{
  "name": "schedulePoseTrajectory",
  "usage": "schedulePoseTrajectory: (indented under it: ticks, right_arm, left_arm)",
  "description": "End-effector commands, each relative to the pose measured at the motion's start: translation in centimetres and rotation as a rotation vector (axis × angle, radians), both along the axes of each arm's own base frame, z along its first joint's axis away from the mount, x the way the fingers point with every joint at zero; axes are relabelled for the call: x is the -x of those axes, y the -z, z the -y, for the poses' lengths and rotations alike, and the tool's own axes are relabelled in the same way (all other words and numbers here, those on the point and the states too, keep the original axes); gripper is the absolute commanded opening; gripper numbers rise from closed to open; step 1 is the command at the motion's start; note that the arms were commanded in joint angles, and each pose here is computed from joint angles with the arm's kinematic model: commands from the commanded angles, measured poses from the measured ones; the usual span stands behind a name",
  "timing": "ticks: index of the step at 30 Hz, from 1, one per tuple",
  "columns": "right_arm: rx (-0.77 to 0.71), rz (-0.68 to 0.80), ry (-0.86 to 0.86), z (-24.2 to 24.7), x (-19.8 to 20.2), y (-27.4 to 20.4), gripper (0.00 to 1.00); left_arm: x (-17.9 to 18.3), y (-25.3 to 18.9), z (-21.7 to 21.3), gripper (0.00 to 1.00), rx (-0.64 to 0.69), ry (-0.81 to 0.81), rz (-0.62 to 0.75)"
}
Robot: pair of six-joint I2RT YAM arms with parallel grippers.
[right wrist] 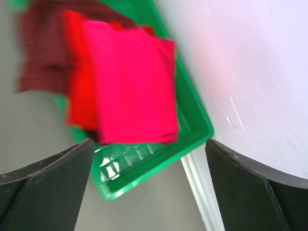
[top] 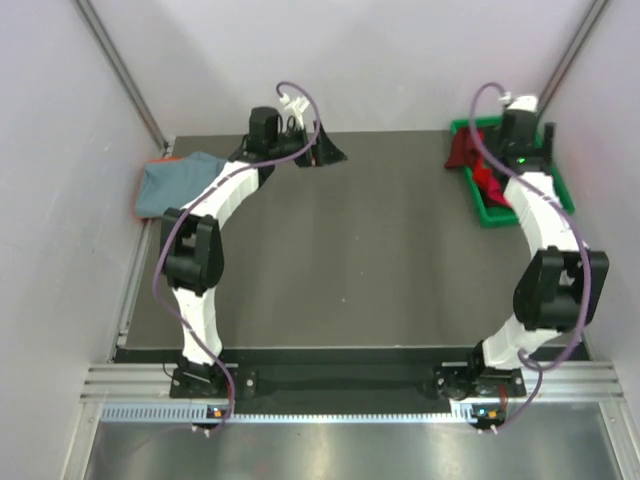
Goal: Fold and stack the t-shirts
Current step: Grab the tshirt from the pile
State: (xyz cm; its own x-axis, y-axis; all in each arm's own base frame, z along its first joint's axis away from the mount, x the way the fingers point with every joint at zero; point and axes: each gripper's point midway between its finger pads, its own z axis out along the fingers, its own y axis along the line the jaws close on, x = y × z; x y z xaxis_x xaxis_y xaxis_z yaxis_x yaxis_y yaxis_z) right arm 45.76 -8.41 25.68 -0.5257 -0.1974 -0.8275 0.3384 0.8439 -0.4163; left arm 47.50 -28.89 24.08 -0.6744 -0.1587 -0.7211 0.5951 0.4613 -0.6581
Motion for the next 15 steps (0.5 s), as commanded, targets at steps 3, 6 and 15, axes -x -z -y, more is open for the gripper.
schedulePoseTrajectory:
  ticks: [3,6,15]
  right_arm:
    - [-0.254,0.000,0.079,6.7,-2.0,1.2,1.00]
    - [-0.236,0.014,0.065,7.8,-5.1,1.1,1.00]
    - [-0.450,-0.040,-0.191,3.0,-11.0,4.1,0.94]
  left_arm:
    - [-7.2,-0.7,-3.0,0.99,-0.060,-0.262,-0.074]
    - [-9.1,0.3,-5.6,0.99,-0.138,-0.341,-0.035]
    - [-10.6,6.1,-11.7,0.88,-0.480,-0.558,-0.003]
